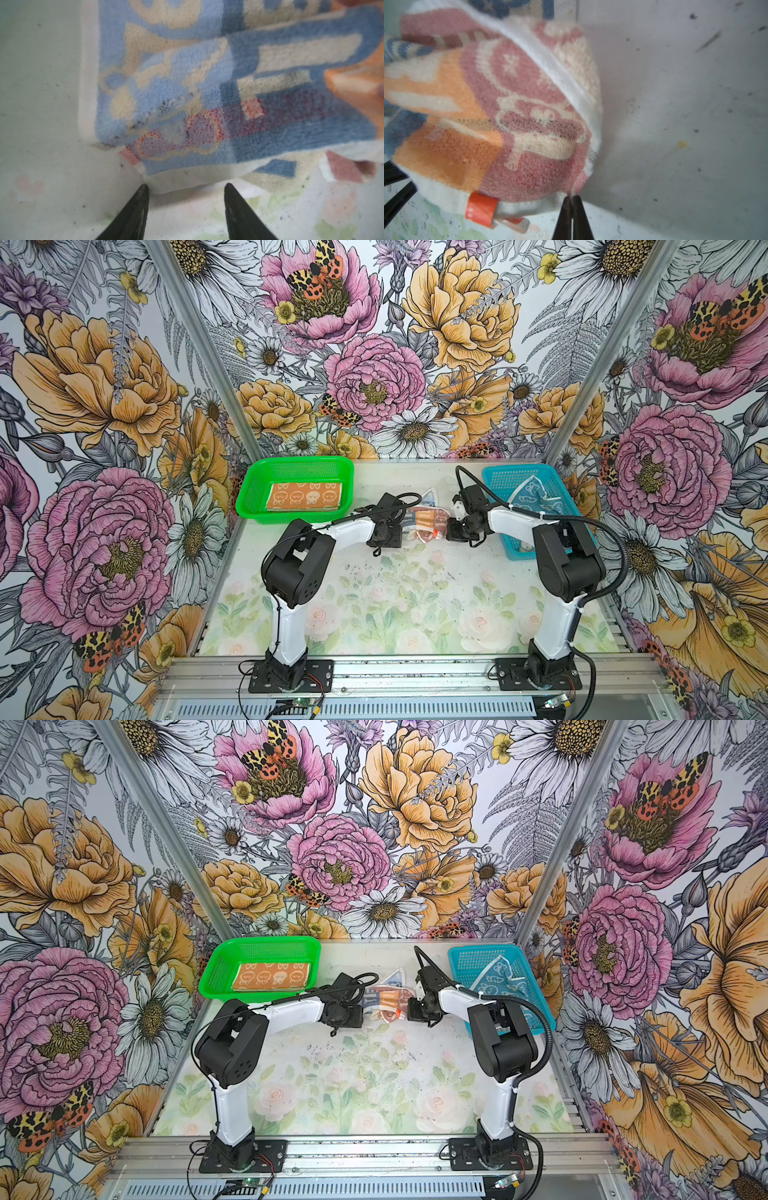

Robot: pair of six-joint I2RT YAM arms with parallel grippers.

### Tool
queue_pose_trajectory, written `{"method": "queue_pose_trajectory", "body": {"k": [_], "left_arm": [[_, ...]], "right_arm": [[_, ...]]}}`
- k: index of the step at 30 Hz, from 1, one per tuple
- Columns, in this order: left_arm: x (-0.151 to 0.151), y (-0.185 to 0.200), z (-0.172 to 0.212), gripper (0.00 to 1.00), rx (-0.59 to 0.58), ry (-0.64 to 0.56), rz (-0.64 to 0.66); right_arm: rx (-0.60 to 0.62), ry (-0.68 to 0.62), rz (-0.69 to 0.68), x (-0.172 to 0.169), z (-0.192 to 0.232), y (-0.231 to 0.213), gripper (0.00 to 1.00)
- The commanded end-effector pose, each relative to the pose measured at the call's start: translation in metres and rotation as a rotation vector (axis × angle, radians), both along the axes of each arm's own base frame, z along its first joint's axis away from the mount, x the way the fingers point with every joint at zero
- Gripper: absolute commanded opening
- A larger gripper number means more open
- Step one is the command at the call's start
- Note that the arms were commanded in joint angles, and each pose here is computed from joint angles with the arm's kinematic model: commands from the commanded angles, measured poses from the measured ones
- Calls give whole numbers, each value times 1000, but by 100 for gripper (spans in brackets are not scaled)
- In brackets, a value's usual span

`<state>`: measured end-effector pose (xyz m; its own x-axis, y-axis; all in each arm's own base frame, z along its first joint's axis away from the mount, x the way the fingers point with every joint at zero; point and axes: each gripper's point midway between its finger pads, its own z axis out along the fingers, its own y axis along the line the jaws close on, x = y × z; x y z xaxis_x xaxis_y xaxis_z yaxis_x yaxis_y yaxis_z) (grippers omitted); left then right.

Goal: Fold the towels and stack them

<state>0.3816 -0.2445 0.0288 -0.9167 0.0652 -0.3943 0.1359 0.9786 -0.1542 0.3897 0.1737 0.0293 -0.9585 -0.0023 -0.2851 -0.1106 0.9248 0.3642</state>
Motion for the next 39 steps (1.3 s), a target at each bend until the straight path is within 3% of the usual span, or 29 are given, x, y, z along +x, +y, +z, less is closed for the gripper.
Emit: {"method": "queue_pose_trajectory", "body": {"k": [1, 19, 33, 39], "left_arm": [[7, 15, -3, 57, 91, -19, 15], [21, 16, -13, 40, 107, -36, 39], [31, 18, -11, 3, 81, -43, 51], [38, 18, -1, 0, 59, -64, 61]], "right_arm": [[11, -32, 7, -2, 15, 3, 0], [14, -26, 15, -7, 14, 4, 0], [14, -36, 20, -9, 18, 3, 0], [19, -45, 23, -10, 23, 3, 0]]}}
